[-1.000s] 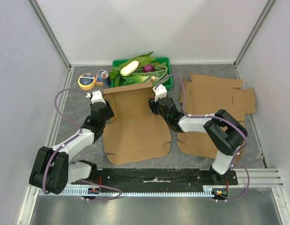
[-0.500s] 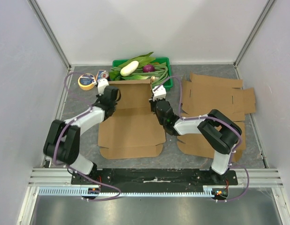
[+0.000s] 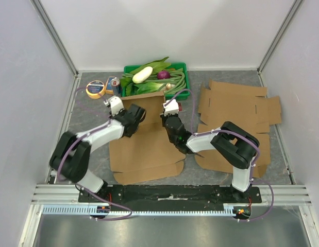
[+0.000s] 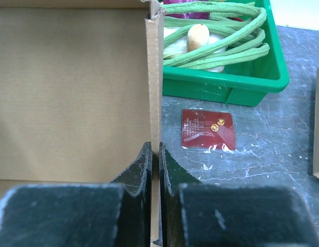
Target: Fold the paper box
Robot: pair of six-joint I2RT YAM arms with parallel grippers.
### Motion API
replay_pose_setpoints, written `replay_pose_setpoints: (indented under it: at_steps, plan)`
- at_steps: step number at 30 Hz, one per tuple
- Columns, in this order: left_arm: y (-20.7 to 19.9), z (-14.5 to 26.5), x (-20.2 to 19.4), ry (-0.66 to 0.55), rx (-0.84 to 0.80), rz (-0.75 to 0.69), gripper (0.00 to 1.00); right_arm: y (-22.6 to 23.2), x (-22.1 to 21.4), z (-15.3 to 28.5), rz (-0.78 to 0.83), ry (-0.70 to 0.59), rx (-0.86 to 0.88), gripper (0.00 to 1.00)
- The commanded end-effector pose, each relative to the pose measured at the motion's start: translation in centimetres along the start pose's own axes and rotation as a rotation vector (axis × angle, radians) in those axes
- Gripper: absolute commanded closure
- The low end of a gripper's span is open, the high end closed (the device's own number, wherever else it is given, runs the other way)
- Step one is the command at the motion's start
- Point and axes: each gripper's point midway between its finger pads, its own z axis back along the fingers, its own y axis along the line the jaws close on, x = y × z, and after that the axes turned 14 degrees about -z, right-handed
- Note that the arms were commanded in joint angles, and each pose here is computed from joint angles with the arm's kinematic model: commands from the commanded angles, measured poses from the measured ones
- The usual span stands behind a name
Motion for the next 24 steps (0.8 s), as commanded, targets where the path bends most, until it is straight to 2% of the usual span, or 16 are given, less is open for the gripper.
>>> replay_pose_setpoints:
  at_steps: [1, 2, 4, 5, 8, 12, 14, 15, 24]
  plan:
    - [-1.9, 1.6, 2.3, -0.185, -0.32, 0.071, 0.54, 1.3, 2.2, 0.2, -0.073, -0.06, 0.048, 1.0]
    - [-2.7, 2.5, 2.3, -0.193, -0.418, 0.056, 0.46, 1.3, 2.1, 0.2, -0.068, -0.055, 0.056, 1.0]
    - [-2.0, 3.6, 2.6, -0.232, -0.481, 0.05, 0.16, 1.2, 1.8, -0.2, -0.06, -0.034, 0.087, 0.96]
    - [-2.2, 4.0, 3.0, -0.239, -0.542, 0.059, 0.07, 1.1, 1.8, -0.2, -0.052, -0.03, 0.089, 0.96]
    - [-0.9, 5.0, 3.9, -0.256, -0.612, 0.086, 0.04, 1.0, 1.8, -0.2, -0.03, -0.028, 0.102, 0.92]
    - [1.2, 6.6, 5.3, -0.322, -0.713, 0.141, 0.03, 0.9, 1.9, -0.3, -0.002, -0.023, 0.131, 0.77]
    - [2.6, 6.4, 5.3, -0.328, -0.733, 0.184, 0.03, 1.1, 1.8, -0.2, 0.008, -0.01, 0.161, 0.72]
    - [3.5, 6.9, 6.0, -0.354, -0.741, 0.216, 0.03, 1.0, 1.9, -0.3, 0.008, -0.007, 0.167, 0.65]
    - [6.4, 9.3, 11.2, -0.431, -0.774, 0.339, 0.04, 1.1, 1.6, -0.1, 0.044, 0.058, 0.255, 0.46]
